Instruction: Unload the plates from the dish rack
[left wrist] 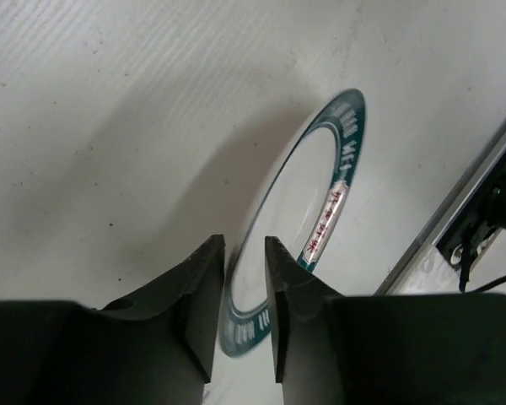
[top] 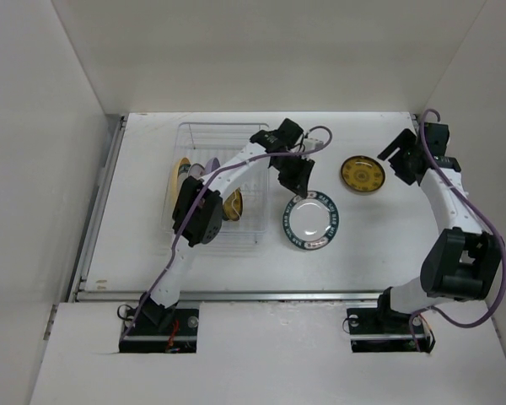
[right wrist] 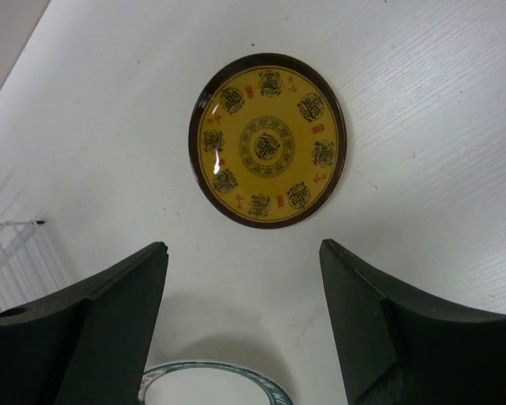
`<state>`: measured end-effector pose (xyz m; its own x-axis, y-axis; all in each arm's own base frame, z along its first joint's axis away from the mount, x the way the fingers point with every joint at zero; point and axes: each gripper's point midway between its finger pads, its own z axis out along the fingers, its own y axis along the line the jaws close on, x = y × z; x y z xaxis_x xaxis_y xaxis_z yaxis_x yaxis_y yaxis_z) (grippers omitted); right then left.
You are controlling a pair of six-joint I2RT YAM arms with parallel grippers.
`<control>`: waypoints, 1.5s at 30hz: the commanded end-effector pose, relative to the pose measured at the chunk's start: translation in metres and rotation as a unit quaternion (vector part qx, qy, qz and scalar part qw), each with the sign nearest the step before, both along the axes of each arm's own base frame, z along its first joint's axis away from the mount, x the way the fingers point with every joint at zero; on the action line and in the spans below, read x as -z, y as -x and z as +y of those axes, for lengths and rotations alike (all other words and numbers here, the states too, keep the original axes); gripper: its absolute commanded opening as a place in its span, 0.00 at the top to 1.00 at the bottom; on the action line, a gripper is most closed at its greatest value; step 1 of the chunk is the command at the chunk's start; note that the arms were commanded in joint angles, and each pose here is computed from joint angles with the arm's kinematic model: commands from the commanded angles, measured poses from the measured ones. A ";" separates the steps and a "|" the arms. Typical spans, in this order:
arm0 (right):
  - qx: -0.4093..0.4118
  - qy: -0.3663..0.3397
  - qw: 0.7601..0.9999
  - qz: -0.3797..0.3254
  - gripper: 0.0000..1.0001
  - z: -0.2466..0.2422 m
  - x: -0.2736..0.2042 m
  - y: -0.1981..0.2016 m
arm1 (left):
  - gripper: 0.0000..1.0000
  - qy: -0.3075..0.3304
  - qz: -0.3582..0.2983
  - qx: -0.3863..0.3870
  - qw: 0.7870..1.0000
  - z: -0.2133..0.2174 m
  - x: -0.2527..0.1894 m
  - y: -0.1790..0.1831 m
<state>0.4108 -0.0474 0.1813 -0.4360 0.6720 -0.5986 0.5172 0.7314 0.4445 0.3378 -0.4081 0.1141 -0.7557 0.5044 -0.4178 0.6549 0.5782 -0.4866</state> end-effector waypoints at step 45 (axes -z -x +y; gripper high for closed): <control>-0.183 0.086 0.979 -0.005 0.21 0.113 -0.029 0.007 | 0.60 -0.428 -0.266 -0.210 0.838 0.264 -0.107 -0.046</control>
<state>0.4010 0.0697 0.1910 -0.6548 0.3740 -0.6568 0.2090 0.9247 0.3181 0.3961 -0.1552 0.2040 -0.7469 0.5596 -0.3593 0.3281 0.7800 0.5329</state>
